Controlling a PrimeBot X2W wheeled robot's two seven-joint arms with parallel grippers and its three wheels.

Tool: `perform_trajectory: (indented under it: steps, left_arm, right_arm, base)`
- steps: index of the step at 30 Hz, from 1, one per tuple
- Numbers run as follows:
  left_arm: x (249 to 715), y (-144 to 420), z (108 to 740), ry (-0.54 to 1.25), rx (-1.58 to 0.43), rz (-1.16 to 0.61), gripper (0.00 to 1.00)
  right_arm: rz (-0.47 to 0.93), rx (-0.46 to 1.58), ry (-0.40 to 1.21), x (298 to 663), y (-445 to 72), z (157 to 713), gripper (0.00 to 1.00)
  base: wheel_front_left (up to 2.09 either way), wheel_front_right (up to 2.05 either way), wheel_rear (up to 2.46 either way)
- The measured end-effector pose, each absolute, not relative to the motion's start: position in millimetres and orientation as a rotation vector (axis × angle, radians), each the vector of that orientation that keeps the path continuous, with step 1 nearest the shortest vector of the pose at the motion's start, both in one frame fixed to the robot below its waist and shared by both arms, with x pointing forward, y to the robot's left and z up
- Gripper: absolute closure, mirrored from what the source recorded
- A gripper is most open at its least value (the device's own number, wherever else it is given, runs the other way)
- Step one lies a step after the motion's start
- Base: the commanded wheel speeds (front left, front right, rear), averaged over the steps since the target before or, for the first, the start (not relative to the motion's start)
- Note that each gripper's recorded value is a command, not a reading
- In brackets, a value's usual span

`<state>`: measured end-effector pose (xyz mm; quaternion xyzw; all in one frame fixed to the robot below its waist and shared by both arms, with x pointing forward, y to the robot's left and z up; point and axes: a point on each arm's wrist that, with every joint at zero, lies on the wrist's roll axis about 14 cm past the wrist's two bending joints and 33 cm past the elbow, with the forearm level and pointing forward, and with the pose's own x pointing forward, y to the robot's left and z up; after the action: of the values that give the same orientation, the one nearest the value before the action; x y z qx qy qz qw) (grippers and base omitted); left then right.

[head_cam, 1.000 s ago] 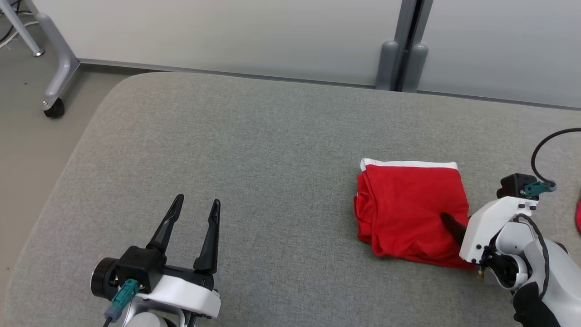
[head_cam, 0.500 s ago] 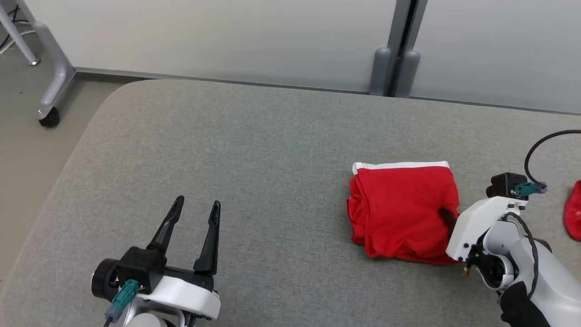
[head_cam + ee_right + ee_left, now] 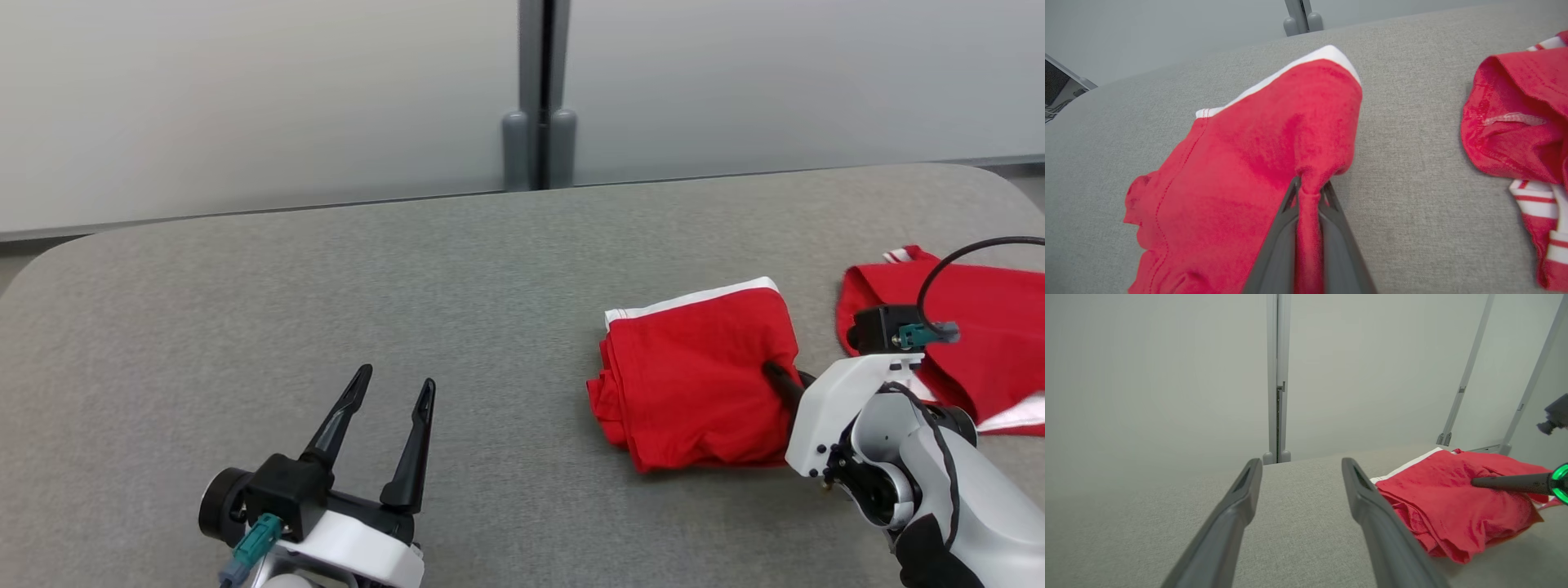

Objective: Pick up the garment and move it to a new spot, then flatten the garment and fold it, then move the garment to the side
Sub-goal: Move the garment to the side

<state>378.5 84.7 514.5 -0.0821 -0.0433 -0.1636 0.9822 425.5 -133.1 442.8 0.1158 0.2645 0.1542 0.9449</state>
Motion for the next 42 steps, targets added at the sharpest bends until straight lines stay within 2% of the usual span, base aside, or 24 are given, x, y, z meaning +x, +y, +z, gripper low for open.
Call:
perform_trajectory:
  steps: [9, 15, 22, 28, 36, 37, 38, 39, 42]
  left_arm:
    - [389.3, 5.8, 516.6, -0.075, -0.193, -0.560, 0.00]
    - [408.3, -14.4, 504.3, -0.048, -0.202, -0.612, 0.00]
    - [428.2, -25.3, 481.3, -0.003, -0.201, -0.643, 0.00]
    - [441.7, -20.7, 461.2, 0.035, -0.202, -0.628, 0.00]
    - [448.6, -9.2, 448.0, 0.060, -0.193, -0.599, 0.00]
    - [448.8, -8.2, 447.4, 0.062, -0.192, -0.596, 0.00]
    - [448.9, -7.3, 447.3, 0.062, -0.191, -0.594, 0.00]
    - [449.1, -7.0, 448.4, 0.059, -0.190, -0.593, 0.00]
    - [448.5, -5.1, 452.5, 0.051, -0.186, -0.589, 0.00]
  right_arm:
    - [0.214, 0.192, 0.485, 405.3, -191.5, 457.4, 1.00]
    - [0.176, 0.114, 0.432, 427.4, -221.5, 470.0, 1.00]
    - [0.095, -0.014, 0.435, 459.4, -277.9, 476.7, 1.00]
    - [-0.004, -0.100, 0.499, 476.5, -328.8, 465.8, 1.00]
    - [-0.115, -0.171, 0.598, 478.1, -371.5, 446.2, 1.00]
    - [-0.140, -0.186, 0.616, 476.0, -380.2, 444.6, 0.83]
    - [-0.161, -0.184, 0.625, 474.3, -385.4, 443.3, 0.52]
    - [-0.174, -0.173, 0.621, 474.3, -386.4, 442.2, 0.00]
    - [-0.183, -0.167, 0.620, 474.1, -380.8, 437.4, 0.00]
  base:
    - [0.00, 0.00, 0.00]
    - [0.00, 0.00, 0.00]
    - [0.00, 0.00, 0.00]
    - [0.00, 0.00, 0.00]
    - [0.00, 0.00, 0.00]
    - [0.00, 0.00, 0.00]
    - [0.00, 0.00, 0.00]
    - [0.00, 0.00, 0.00]
    - [0.00, 0.00, 0.00]
